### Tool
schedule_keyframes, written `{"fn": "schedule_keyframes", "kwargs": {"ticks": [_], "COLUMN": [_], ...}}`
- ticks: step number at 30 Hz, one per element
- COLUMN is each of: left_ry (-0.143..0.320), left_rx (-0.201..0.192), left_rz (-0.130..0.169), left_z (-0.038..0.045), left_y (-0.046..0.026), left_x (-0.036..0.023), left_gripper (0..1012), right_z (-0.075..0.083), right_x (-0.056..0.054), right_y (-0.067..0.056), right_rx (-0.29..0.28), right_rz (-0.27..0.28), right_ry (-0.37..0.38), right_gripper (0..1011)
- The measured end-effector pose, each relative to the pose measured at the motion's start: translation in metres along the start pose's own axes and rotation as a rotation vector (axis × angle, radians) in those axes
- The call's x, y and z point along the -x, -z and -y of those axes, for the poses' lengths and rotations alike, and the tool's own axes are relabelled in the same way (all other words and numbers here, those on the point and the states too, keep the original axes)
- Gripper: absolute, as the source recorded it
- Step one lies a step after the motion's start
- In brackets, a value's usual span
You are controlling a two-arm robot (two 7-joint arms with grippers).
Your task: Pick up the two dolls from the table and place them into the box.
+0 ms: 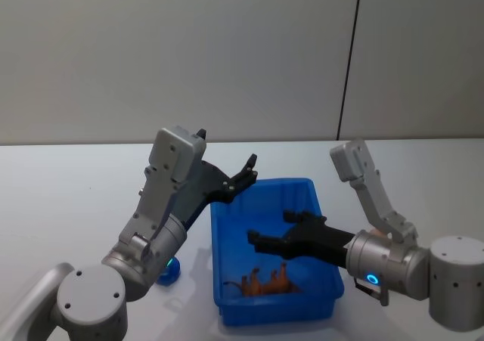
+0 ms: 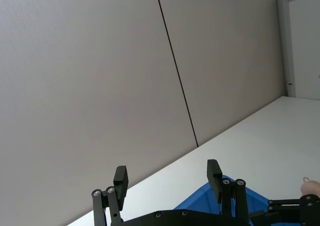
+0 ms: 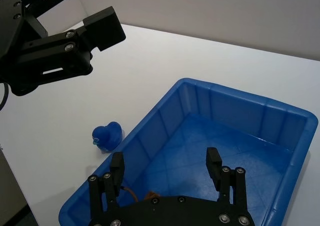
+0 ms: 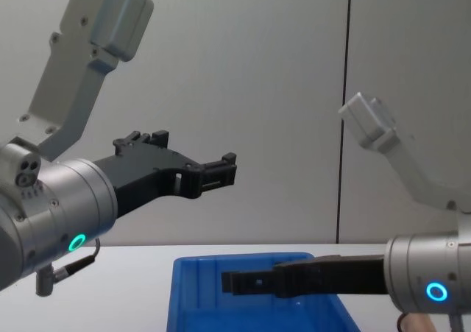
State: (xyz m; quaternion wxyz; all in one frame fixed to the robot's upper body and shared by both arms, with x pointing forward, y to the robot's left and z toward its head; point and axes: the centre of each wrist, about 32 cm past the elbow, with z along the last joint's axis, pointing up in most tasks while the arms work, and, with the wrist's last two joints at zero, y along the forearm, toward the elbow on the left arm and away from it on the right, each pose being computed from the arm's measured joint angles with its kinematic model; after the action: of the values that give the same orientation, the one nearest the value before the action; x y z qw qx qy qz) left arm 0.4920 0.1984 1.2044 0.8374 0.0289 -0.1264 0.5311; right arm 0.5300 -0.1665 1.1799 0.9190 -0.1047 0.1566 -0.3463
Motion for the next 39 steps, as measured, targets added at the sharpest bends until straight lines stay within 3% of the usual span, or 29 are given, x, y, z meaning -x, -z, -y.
{"fn": "schedule_keyframes", "kwargs": {"ticks": [10,24,31,39], "left_ry": [0.000,0.000,0.000,0.000], "left_rx": [0.000,0.000,0.000,0.000], "left_rz": [0.000,0.000,0.000,0.000], "left_z": [0.0000,0.0000,0.0000,0.0000], "left_y": [0.0000,0.0000,0.0000,0.0000], "left_x": [0.0000,0.0000,0.0000,0.0000], "left_gripper": [1001,1001,1001,1001], "right_z": [0.006,0.039,0.059,0.081], "right_x": [-0.002,-0.010,-0.012,-0.010], "right_y": [-0.003,-0.005,0.000,0.013], "right_rx": [-0.046,-0.171,-0.198,-0.201], "right_rz": [0.024,0.063,0.051,-0.004], "right_ry": [0.011,0.131,0.221,0.337], "right_gripper": [1001,1001,1001,1001]}}
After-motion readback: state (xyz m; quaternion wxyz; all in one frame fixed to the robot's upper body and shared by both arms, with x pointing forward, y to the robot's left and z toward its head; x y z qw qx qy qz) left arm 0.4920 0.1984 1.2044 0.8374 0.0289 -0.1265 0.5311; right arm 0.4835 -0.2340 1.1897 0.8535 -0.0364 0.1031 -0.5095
